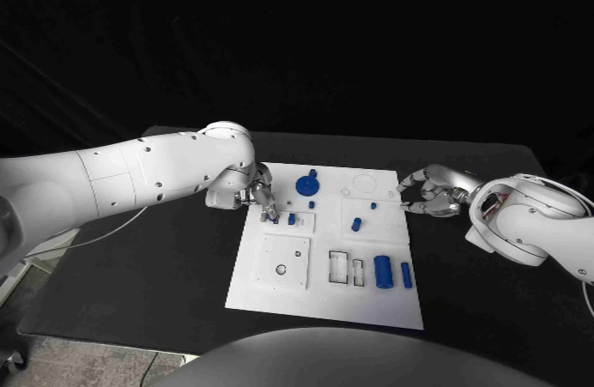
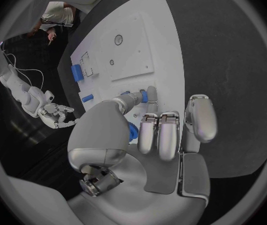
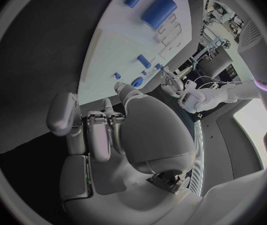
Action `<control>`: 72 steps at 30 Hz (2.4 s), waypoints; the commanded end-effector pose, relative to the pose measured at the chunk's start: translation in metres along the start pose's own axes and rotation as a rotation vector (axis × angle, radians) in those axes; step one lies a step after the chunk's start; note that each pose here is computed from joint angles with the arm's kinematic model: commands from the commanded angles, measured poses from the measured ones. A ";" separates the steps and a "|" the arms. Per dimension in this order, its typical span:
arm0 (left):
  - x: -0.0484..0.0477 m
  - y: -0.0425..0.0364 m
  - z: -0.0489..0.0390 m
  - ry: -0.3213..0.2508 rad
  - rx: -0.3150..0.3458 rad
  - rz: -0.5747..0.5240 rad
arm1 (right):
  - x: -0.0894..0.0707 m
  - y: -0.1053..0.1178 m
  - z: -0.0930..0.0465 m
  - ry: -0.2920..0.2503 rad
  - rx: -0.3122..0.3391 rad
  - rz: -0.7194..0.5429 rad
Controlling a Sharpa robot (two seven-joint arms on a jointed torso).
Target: Assemble the parts on the task board
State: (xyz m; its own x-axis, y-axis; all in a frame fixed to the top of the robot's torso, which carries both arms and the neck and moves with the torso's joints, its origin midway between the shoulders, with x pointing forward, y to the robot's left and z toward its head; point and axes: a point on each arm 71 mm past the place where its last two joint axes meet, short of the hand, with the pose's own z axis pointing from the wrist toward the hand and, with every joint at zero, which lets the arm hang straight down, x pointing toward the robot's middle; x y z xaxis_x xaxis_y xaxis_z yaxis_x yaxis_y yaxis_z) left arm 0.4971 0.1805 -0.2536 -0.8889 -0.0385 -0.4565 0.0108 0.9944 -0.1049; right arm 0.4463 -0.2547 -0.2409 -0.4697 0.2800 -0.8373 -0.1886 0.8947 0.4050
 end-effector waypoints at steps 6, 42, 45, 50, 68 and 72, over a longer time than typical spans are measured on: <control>0.0030 -0.0008 0.0018 0.032 -0.008 0.022 | 0.001 0.000 0.000 0.011 0.003 -0.005; 0.0049 -0.0051 0.0062 0.042 -0.001 0.006 | 0.002 0.000 0.000 0.012 0.001 -0.003; 0.0054 -0.0056 0.0059 0.043 0.006 -0.002 | 0.002 0.000 0.000 0.012 0.001 -0.003; 0.0061 -0.0065 0.0056 0.045 0.015 -0.012 | 0.002 0.000 0.000 0.013 0.002 -0.003; 0.0052 -0.0050 0.0057 0.031 0.020 -0.033 | 0.002 -0.001 0.000 0.021 0.008 -0.003; 0.0047 -0.0040 0.0052 0.014 0.018 -0.034 | 0.002 -0.001 0.000 0.020 0.007 -0.003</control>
State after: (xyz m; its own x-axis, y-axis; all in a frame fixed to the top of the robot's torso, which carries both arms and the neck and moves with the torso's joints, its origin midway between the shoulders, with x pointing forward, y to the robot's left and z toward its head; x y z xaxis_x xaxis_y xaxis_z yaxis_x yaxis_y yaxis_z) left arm 0.4950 0.1774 -0.2606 -0.9021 -0.0609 -0.4271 -0.0092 0.9925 -0.1221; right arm 0.4463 -0.2549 -0.2419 -0.4748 0.2806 -0.8342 -0.1839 0.8953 0.4058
